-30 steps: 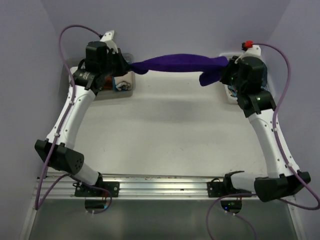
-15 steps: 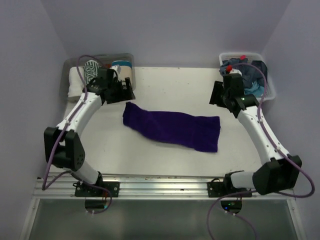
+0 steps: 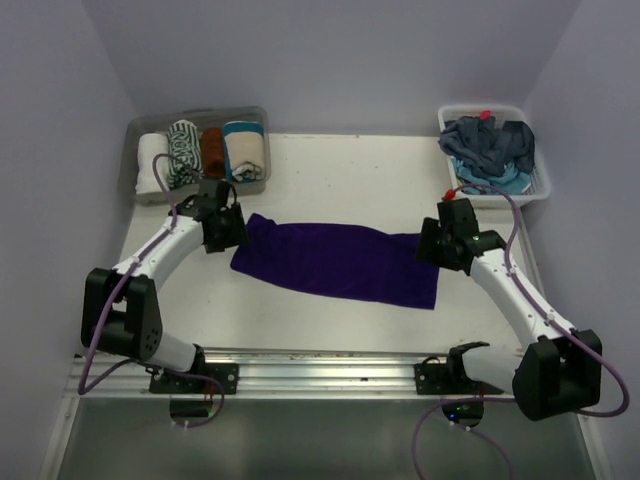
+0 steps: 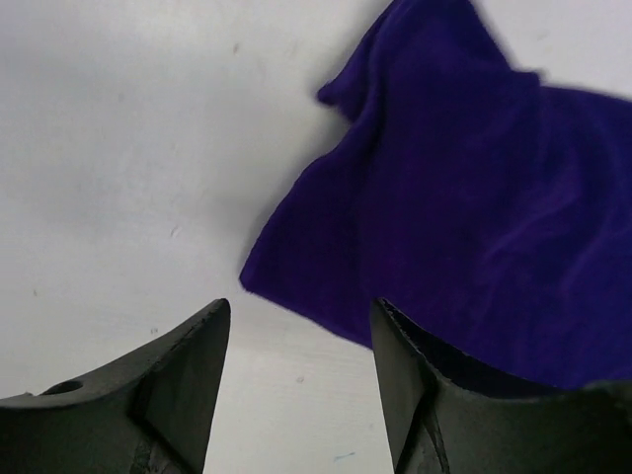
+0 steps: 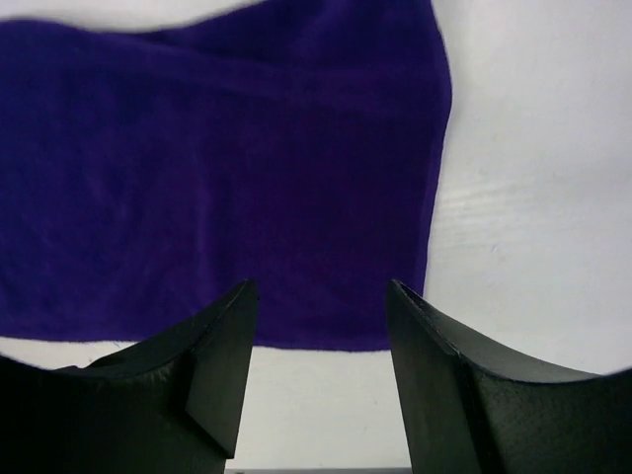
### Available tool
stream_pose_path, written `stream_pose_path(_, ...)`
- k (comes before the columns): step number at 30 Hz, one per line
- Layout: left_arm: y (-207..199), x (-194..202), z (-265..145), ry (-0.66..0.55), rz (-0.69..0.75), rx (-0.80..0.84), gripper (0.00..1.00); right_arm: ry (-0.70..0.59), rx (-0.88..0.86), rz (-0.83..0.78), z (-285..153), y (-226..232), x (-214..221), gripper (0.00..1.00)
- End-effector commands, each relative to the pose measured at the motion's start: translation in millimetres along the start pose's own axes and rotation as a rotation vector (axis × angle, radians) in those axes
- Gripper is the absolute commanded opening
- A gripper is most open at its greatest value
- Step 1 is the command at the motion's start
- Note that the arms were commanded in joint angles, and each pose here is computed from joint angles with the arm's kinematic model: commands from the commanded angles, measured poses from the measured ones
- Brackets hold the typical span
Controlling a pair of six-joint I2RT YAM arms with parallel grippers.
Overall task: Roll the towels
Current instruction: Flatten the towel
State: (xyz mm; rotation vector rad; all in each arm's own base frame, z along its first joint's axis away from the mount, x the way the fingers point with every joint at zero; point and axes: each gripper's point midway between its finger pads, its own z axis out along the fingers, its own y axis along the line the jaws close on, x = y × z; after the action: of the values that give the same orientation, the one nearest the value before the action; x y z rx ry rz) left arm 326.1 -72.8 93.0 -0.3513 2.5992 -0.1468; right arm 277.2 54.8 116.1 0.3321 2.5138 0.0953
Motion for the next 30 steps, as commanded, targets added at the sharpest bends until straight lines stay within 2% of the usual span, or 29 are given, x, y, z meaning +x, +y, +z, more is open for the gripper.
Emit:
stream_pose_path(1,24,36,21,0.067,-0.064,-0.107,0.62,0.058,-0.073,0.084,1,12,29,0.58)
stream_pose_path(7,26,49,45,0.093,-0.09,-0.106,0.63,0.09,-0.052,0.112,1,4,49,0.58)
stream_pose_path(11,25,40,52,0.056,-0.108,-0.113,0.59,0.116,-0.036,0.137,2,-2,63,0.58)
stream_pose_path(15,29,47,63,0.092,-0.117,-0.141,0.54,0.116,-0.023,0.151,-1,-7,68,0.58)
stream_pose_path(18,29,54,69,0.125,-0.115,-0.14,0.38,0.111,-0.011,0.16,-4,-9,68,0.58)
stream_pose_path(19,29,53,69,0.129,-0.115,-0.145,0.17,0.108,-0.011,0.167,-4,-9,68,0.58)
stream_pose_path(20,28,48,63,0.126,-0.109,-0.151,0.0,0.107,-0.003,0.173,-6,-11,67,0.58)
stream_pose_path(26,21,-22,-8,-0.084,-0.076,-0.143,0.0,0.081,0.065,0.254,-11,-23,71,0.61)
stream_pose_path(30,14,-33,-29,-0.096,-0.067,-0.106,0.0,0.077,0.122,0.318,-13,-34,79,0.65)
